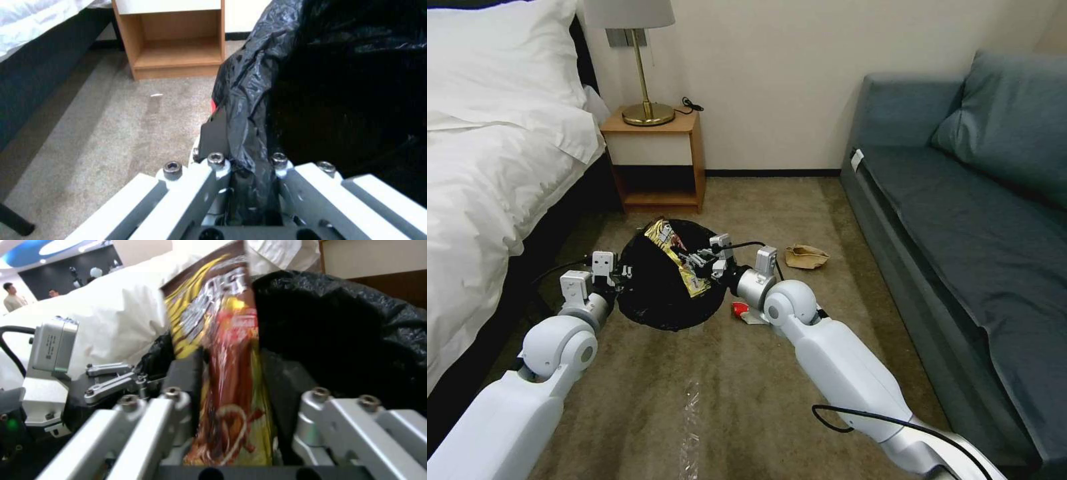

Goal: Pick up the trash bin, then pick up the garbage on the floor and place it into the trash bin.

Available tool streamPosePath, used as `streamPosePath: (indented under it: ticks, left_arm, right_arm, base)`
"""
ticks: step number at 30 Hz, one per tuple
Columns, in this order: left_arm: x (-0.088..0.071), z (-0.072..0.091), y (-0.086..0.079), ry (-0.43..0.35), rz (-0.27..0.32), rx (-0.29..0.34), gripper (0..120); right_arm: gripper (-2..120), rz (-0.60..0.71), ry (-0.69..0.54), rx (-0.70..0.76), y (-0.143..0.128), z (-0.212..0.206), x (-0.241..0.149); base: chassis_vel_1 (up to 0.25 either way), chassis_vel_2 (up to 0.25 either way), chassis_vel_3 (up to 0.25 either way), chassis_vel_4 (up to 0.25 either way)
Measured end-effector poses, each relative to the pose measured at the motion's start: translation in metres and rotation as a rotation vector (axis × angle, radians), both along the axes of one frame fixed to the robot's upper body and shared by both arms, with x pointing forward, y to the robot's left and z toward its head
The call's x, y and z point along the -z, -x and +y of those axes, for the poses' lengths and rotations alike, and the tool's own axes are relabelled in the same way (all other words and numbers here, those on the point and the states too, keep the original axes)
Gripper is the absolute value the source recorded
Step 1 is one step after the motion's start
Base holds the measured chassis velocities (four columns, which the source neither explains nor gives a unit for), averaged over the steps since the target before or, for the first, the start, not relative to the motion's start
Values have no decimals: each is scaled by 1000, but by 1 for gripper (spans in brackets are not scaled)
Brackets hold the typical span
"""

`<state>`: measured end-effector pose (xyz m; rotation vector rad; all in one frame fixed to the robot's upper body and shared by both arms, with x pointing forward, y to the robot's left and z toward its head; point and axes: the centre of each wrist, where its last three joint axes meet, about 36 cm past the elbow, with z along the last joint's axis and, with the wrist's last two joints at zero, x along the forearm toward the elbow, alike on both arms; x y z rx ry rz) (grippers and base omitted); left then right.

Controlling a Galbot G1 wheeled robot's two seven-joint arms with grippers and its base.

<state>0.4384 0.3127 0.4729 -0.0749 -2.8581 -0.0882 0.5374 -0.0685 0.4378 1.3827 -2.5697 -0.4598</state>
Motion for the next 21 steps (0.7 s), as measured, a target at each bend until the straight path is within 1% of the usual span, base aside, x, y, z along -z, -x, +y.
streamPosePath:
  ticks: [1,2,5,8,10,12,13,14,15,17,18,19,20,21]
  left_arm:
    - [1,0,0,-1,0,-2,2]
    - [1,0,0,-1,0,-2,2]
    - [3,0,-1,-2,1,-10,2]
    - [3,1,-1,-4,0,-13,2]
    - [3,3,-2,-10,-1,-21,2]
    - [1,6,-2,-10,1,-49,2]
    - [1,6,-2,-10,1,-49,2]
    - [-1,5,-1,-2,9,-67,2]
    - [-1,5,-1,-2,9,-67,2]
    - [-2,5,1,0,15,-71,2]
    - [-3,8,2,-6,17,-76,2]
    - [-3,8,2,-6,17,-76,2]
    - [-4,13,3,-25,25,-92,2]
    - [-4,13,3,-25,25,-92,2]
  right_arm:
    - [40,-1,0,-1,0,0,0]
    - [40,-1,0,-1,0,0,0]
    - [56,0,-5,-7,2,3,0]
    - [60,-1,-7,-8,3,4,0]
    - [71,-6,-4,-7,4,1,-1]
    - [81,-29,32,18,0,-15,2]
    - [81,-29,32,18,0,-15,2]
    - [88,-45,71,37,-6,-32,8]
    - [88,-45,71,37,-6,-32,8]
    - [97,-46,119,66,-14,-57,20]
    - [99,-41,145,81,-18,-72,27]
    - [99,-41,145,81,-18,-72,27]
    - [99,-42,197,100,-25,-93,37]
    - [99,-42,197,100,-25,-93,37]
  base:
    - [0,0,0,0]
    - [0,0,0,0]
    - [0,0,0,0]
    - [0,0,0,0]
    - [0,0,0,0]
    - [0,0,0,0]
    - [0,0,0,0]
    - [0,0,0,0]
    - [0,0,0,0]
    - [0,0,0,0]
    - [0,0,0,0]
    - [0,0,0,0]
    - [0,0,0,0]
    - [0,0,0,0]
